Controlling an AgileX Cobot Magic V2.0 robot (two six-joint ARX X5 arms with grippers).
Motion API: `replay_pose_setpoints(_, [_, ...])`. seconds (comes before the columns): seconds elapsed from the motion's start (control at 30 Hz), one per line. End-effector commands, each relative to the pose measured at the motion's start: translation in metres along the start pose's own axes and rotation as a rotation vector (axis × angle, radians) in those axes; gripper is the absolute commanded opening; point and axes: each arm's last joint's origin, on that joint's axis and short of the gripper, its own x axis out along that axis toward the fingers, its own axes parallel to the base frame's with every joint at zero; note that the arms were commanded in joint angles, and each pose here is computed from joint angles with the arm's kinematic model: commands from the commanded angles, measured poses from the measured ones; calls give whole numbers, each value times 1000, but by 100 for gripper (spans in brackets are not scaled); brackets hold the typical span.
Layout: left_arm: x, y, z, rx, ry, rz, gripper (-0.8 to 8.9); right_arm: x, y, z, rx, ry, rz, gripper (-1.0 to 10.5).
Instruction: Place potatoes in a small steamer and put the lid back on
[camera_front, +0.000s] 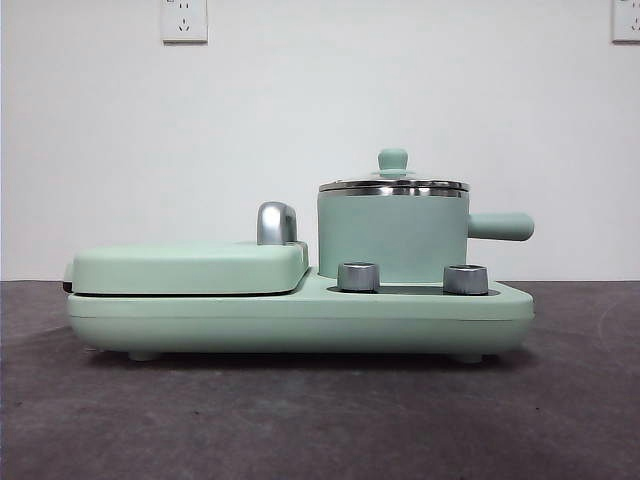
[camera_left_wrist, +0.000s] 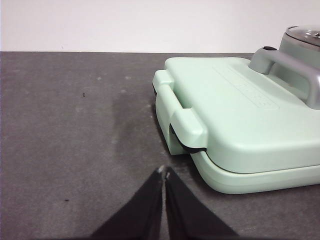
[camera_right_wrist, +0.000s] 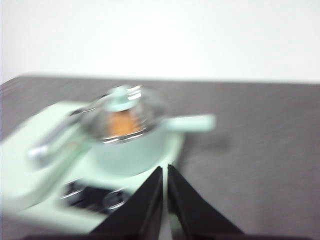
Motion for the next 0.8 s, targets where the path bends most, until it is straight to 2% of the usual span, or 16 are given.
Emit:
replay_pose_setpoints(0.03, [2, 1, -5, 12, 9, 1, 8, 18, -17, -45, -31, -80, -112, 12])
replay_pose_setpoints(0.13, [2, 1, -5, 12, 8, 1, 8, 27, -31, -86, -26, -100, -209, 12])
replay_pose_setpoints(0.33, [2, 1, -5, 12, 9, 0, 8, 40, -44, -138, -10, -26, -292, 12])
replay_pose_setpoints(0.8, [2, 1, -5, 13, 6, 1, 8, 40, -44, -131, -19, -108, -285, 12])
